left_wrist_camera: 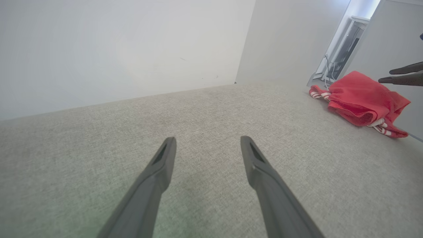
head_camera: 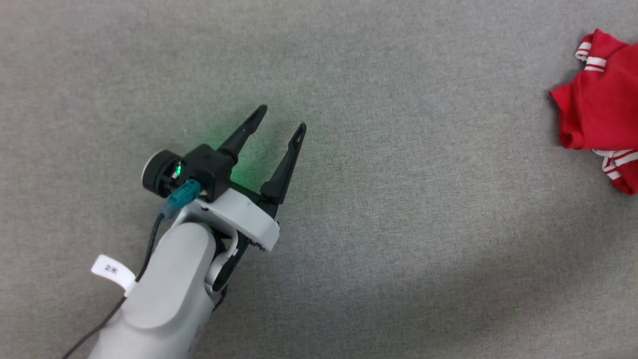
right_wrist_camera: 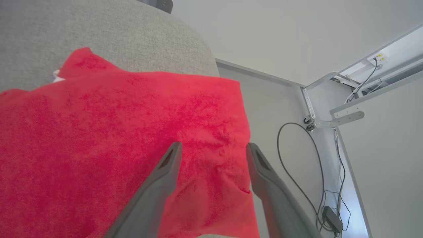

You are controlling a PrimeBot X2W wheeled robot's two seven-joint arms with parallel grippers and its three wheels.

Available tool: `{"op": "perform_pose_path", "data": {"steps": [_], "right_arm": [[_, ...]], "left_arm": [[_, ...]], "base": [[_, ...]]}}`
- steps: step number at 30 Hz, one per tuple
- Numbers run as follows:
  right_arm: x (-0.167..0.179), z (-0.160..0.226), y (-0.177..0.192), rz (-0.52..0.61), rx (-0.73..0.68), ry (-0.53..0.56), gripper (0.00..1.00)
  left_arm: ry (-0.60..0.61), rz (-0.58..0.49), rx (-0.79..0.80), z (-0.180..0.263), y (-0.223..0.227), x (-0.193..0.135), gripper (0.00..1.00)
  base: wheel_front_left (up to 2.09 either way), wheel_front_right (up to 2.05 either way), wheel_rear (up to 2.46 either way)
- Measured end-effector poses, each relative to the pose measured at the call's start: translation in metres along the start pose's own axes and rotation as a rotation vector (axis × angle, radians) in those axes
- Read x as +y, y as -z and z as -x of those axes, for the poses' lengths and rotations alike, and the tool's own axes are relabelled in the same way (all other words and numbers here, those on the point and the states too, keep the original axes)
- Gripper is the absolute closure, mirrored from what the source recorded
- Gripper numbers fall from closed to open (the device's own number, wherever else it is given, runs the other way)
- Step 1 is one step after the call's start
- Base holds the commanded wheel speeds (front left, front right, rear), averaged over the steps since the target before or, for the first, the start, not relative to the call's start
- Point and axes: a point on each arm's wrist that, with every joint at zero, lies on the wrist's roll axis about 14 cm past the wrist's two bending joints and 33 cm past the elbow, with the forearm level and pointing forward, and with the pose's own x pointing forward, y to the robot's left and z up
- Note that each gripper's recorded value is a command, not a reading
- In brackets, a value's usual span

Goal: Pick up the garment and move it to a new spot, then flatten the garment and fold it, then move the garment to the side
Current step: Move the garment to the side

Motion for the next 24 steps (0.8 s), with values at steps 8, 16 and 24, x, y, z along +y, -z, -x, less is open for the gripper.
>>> {"op": "perform_pose_path", "data": {"steps": [8, 16, 24], "right_arm": [[-0.008, 0.014, -0.022, -0.064, -0.102, 0.009, 0.0], [0.012, 0.035, -0.048, -0.133, -0.26, -0.054, 0.0], [0.047, 0.061, -0.061, -0.162, -0.378, -0.164, 0.0]], "left_arm": [[-0.061, 0.002, -0.023, 0.022, -0.018, 0.008, 0.0], [-0.166, -0.015, -0.046, 0.065, -0.038, 0.023, 0.0], [-0.29, -0.036, -0.071, 0.121, -0.057, 0.04, 0.0]], "base": [[0.0, 0.0, 0.0], [0.0, 0.0, 0.0], [0.0, 0.0, 0.0]]}}
